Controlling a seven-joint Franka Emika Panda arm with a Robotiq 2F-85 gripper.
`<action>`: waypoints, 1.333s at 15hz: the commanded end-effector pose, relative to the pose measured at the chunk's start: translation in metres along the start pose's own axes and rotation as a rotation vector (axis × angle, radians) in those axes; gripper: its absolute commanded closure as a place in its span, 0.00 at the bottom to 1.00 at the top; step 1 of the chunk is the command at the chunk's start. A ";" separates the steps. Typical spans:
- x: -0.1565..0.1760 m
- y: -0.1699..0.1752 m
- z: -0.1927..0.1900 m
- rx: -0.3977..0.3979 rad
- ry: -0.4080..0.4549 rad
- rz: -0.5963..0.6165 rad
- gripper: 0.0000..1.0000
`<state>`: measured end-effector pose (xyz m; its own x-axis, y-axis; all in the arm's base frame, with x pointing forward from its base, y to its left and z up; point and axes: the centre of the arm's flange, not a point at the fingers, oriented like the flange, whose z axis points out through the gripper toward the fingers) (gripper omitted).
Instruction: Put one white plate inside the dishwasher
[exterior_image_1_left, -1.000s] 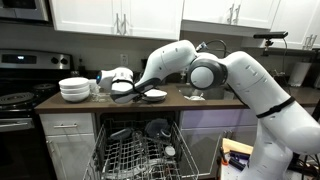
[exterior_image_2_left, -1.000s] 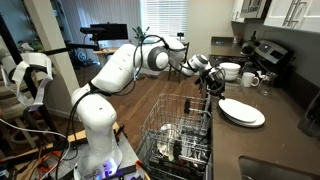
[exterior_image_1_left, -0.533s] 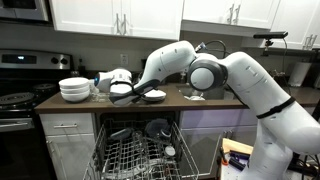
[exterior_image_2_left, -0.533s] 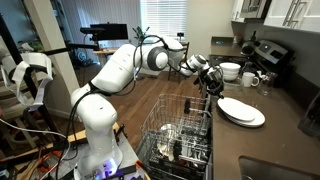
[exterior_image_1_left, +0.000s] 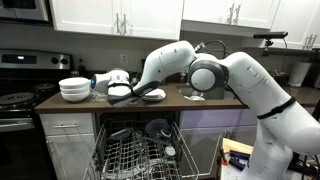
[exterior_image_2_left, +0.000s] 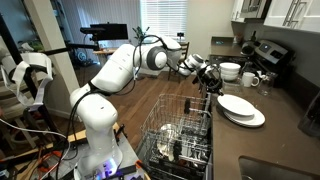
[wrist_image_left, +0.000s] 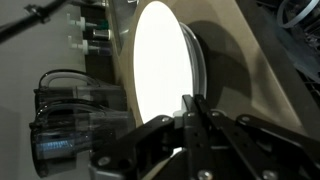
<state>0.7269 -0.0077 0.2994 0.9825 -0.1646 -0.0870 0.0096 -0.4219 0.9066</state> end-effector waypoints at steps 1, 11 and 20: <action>-0.007 0.006 -0.011 -0.066 0.024 0.027 0.99; -0.001 -0.011 -0.010 -0.018 0.027 -0.002 0.96; -0.002 -0.028 -0.015 -0.010 0.039 -0.027 0.96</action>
<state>0.7275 0.0181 0.2805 0.9883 -0.1188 -0.0953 0.0375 -0.4168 0.9082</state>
